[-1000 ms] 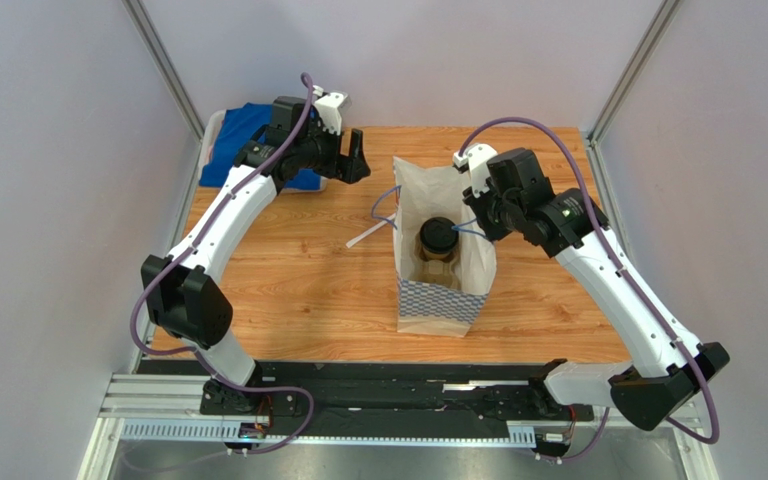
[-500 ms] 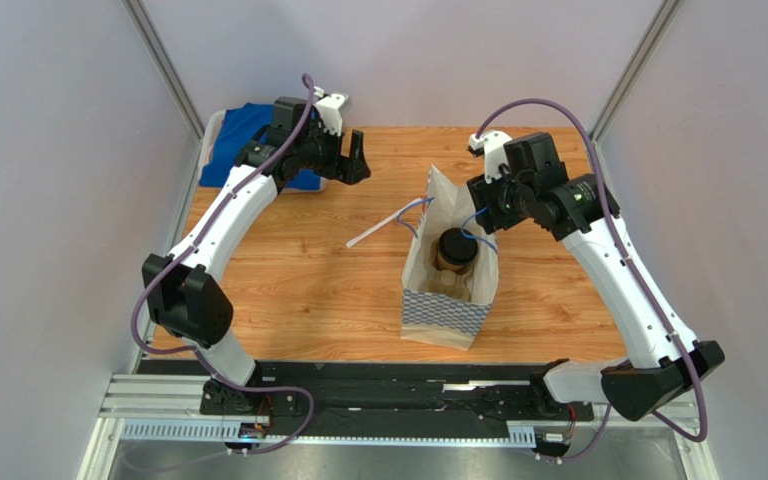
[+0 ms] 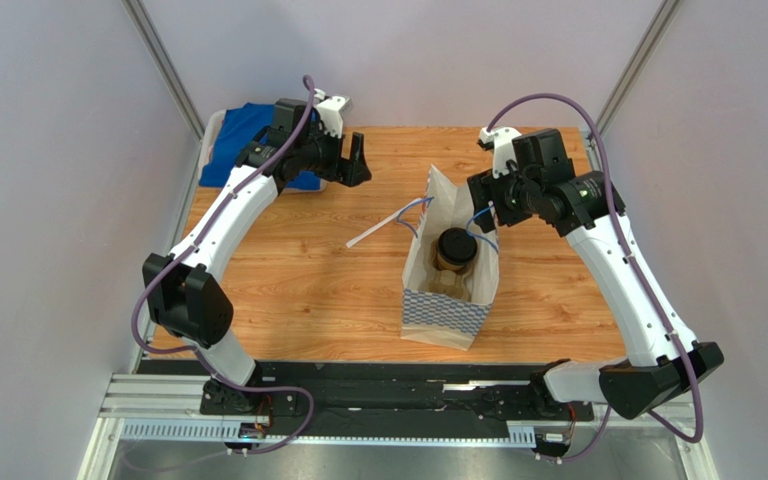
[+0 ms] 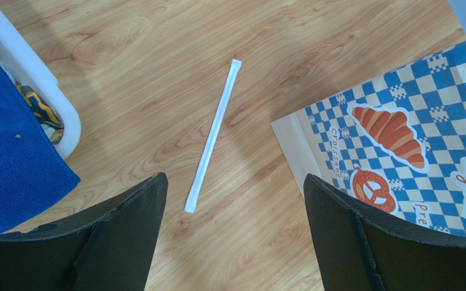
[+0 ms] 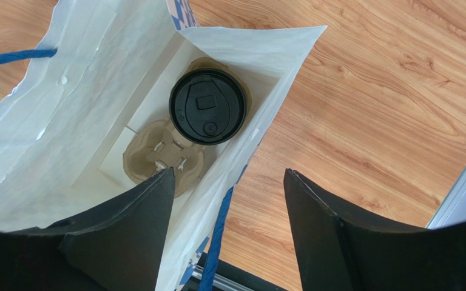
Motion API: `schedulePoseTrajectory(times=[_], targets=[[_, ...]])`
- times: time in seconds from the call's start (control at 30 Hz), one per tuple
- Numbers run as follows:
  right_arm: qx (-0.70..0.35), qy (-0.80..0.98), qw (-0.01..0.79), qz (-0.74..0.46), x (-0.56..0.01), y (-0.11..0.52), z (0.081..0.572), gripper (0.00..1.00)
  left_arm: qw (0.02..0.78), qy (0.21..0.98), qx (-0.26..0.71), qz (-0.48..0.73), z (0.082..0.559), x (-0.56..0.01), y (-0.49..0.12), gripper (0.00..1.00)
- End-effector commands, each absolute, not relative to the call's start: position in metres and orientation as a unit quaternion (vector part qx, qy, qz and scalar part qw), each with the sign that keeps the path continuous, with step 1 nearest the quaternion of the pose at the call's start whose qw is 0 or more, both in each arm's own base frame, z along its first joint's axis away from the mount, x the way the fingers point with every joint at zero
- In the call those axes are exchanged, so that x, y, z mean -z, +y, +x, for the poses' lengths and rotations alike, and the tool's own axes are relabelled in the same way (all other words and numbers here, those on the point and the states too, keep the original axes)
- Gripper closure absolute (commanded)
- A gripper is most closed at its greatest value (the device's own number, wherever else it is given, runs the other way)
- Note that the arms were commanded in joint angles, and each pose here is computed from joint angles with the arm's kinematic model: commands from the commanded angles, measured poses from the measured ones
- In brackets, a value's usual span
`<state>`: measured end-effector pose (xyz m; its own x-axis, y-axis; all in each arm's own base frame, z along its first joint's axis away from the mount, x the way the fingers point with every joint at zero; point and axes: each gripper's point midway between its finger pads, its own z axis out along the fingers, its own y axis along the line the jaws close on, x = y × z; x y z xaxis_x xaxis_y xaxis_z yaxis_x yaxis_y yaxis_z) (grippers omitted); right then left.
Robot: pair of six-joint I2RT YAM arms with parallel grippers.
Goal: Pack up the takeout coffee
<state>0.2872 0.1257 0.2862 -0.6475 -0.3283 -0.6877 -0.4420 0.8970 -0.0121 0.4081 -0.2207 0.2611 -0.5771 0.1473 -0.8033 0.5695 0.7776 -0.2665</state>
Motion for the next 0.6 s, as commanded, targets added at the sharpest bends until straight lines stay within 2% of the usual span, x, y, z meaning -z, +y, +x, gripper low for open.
schedulePoseTrajectory(times=[0.0, 0.57], targets=[[-0.103, 0.894, 0.395, -0.184, -0.311, 0.129, 0.296, 0.28, 0.405, 0.849, 0.266, 0.21, 0.408, -0.26, -0.222, 0.09], [-0.146, 0.88, 0.435, -0.12, -0.351, 0.135, 0.317, 0.22, 0.391, 0.857, 0.265, 0.205, 0.409, -0.25, -0.222, 0.09]])
